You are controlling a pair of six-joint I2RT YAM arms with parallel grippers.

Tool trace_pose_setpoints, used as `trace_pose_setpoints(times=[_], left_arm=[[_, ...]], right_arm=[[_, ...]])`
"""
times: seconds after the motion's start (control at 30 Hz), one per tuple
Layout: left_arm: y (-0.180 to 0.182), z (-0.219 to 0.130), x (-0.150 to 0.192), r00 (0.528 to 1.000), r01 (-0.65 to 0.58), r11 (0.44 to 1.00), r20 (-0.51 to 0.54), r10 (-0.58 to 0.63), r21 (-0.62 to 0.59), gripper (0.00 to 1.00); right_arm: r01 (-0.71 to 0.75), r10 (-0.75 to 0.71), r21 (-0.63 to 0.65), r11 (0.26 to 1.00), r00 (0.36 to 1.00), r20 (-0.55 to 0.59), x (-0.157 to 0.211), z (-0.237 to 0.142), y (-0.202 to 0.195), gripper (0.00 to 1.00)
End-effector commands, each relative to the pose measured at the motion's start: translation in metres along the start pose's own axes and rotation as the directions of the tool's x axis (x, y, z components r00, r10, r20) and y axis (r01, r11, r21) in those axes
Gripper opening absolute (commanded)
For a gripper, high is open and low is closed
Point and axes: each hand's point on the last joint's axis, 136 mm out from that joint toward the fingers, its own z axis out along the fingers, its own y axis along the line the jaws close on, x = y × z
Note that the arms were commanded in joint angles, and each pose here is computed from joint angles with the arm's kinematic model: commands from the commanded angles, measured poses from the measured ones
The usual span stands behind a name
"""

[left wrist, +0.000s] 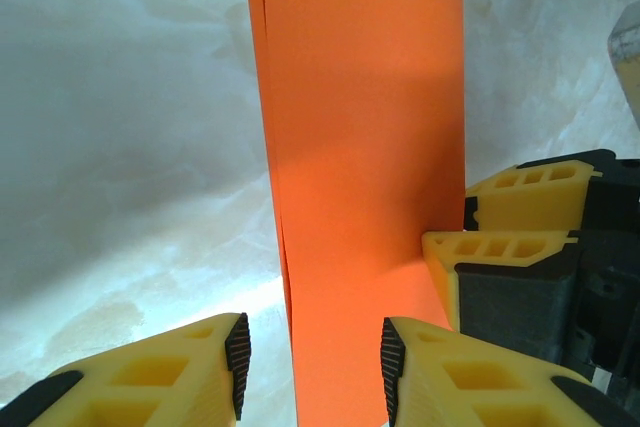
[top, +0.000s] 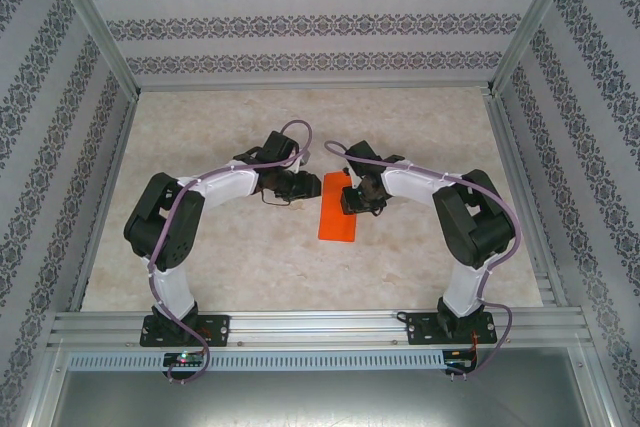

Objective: Fold a paper plane with a square sheet of paper (pick it up from the middle)
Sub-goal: Fold the square sheet of paper in half at the center of the table.

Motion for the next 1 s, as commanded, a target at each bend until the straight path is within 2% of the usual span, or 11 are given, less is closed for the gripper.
trace_pose_setpoints(times=[0.0, 0.97], left_arm=[[-0.0049, -0.0145, -0.0064, 1.000, -0.017, 1.000, 0.026, 0.017, 0.006, 0.42], [0.0013, -0.0187, -0.0044, 1.000, -0.013, 1.000, 0.024, 0.013, -0.005, 0.43]], right_arm=[[0.039, -0.038, 0.015, 0.999, 0.999, -0.027, 0.0037, 0.0070, 0.0025, 0.36], [0.145, -0.141, 0.069, 0.987, 0.988, -0.059, 0.0060, 0.0102, 0.0049, 0.37]])
